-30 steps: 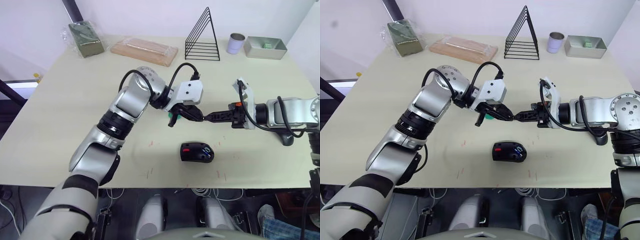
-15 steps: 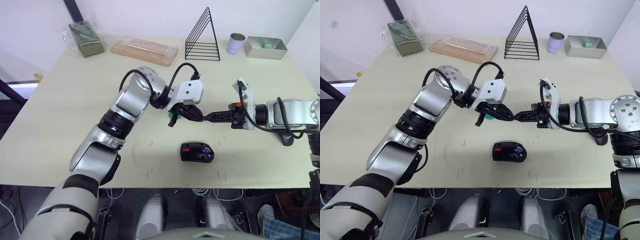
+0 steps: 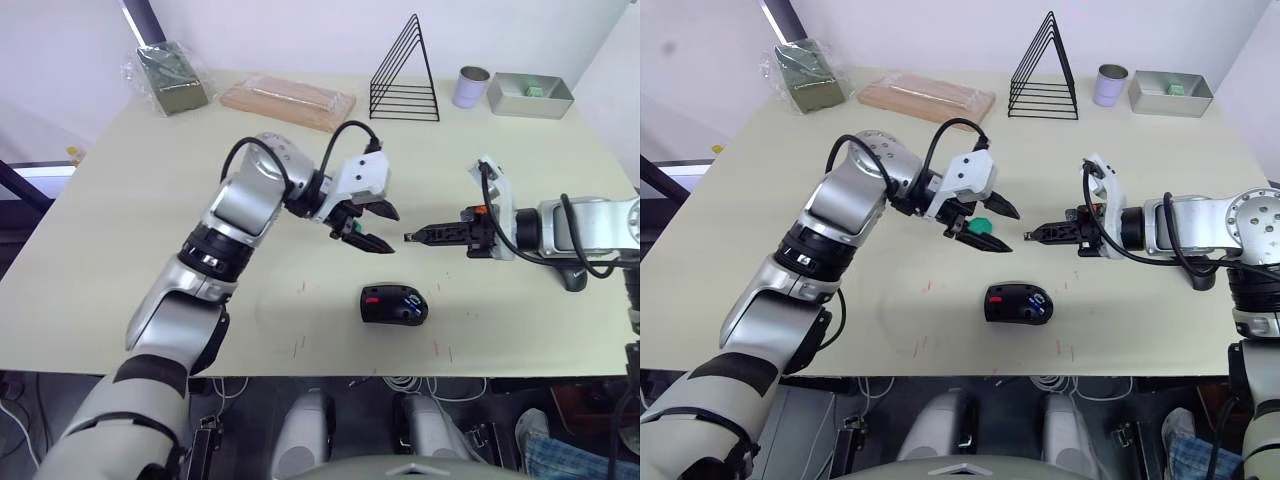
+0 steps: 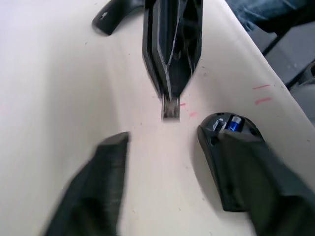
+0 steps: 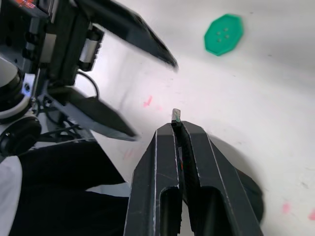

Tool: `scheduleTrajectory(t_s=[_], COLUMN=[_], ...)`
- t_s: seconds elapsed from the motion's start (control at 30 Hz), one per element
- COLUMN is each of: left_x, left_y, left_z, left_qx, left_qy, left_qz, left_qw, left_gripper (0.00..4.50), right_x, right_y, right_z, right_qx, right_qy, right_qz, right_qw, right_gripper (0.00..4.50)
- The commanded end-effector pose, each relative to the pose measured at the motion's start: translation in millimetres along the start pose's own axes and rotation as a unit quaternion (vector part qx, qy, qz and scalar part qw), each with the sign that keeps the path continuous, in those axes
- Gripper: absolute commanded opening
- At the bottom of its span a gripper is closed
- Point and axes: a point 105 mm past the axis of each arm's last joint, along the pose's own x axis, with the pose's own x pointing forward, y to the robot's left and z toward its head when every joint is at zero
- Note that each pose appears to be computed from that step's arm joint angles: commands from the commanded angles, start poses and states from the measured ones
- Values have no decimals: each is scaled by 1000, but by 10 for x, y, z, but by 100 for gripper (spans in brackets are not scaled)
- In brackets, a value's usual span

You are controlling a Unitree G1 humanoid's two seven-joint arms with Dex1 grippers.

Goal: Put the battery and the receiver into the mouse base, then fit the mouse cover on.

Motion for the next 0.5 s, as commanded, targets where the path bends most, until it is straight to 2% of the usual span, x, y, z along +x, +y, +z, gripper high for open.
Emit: scheduleTrajectory(t_s=[0.03, 0.23, 0.37, 0.5], left_x=[-65, 12, 76, 145], left_y=[-82, -255, -346, -444], left_z=[45, -75, -76, -101], left_qx=[-1, -4, -23, -39], left_qy=[-20, -33, -51, -73], left_qz=[16, 45, 50, 49], left_qw=[1000, 998, 997, 995], left_gripper=[447, 447, 447, 447], right_x=[-105, -238, -271, -193], right_y=[136, 227, 310, 439], right_z=[8, 9, 21, 4], right_qx=[-52, -172, -239, -287], right_qy=[24, 101, 155, 215], right_qz=[-5, -88, -113, -105], right_qw=[998, 976, 952, 928], right_gripper=[0, 0, 0, 0])
